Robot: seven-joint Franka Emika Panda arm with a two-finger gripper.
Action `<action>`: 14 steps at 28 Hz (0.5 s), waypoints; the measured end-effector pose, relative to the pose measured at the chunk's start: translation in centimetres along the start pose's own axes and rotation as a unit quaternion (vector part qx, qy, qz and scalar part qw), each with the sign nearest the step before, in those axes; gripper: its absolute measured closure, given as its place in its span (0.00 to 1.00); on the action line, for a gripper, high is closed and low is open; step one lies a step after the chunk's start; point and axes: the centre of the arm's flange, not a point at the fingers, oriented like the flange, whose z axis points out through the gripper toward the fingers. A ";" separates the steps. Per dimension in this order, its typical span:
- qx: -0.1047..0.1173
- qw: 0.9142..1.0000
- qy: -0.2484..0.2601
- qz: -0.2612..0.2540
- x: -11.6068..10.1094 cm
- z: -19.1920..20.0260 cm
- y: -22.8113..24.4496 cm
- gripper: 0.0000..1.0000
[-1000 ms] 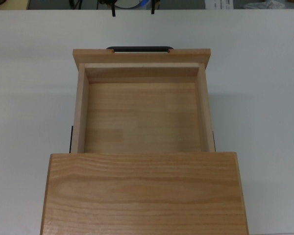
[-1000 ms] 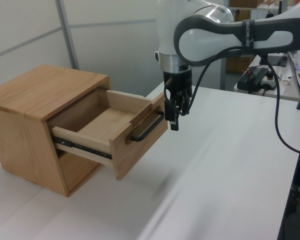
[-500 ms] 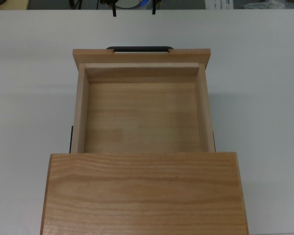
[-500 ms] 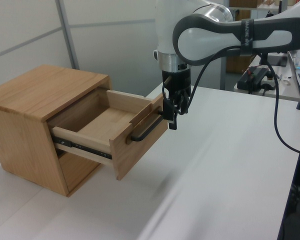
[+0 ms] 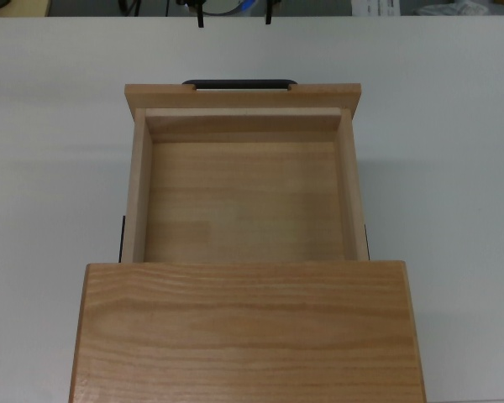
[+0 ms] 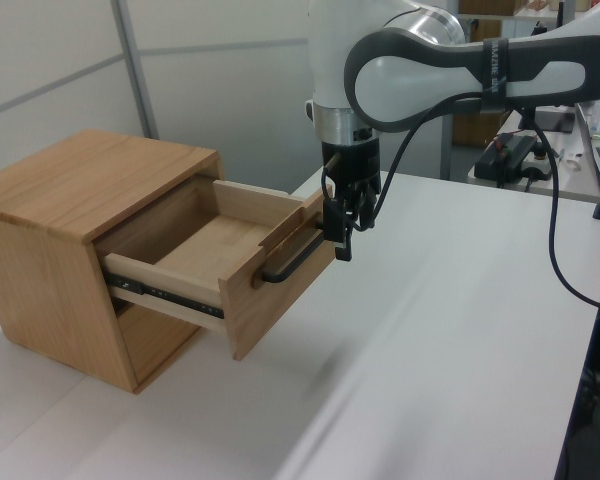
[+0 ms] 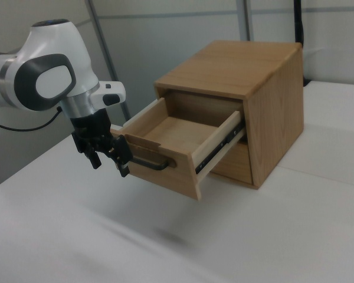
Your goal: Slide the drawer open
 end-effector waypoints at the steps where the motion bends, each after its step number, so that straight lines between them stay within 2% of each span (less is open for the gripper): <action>1: 0.000 1.000 0.000 0.000 0.0 0.0 0.0 0.00; 14: 0.000 1.000 0.002 -0.001 0.0 -0.2 -0.3 0.00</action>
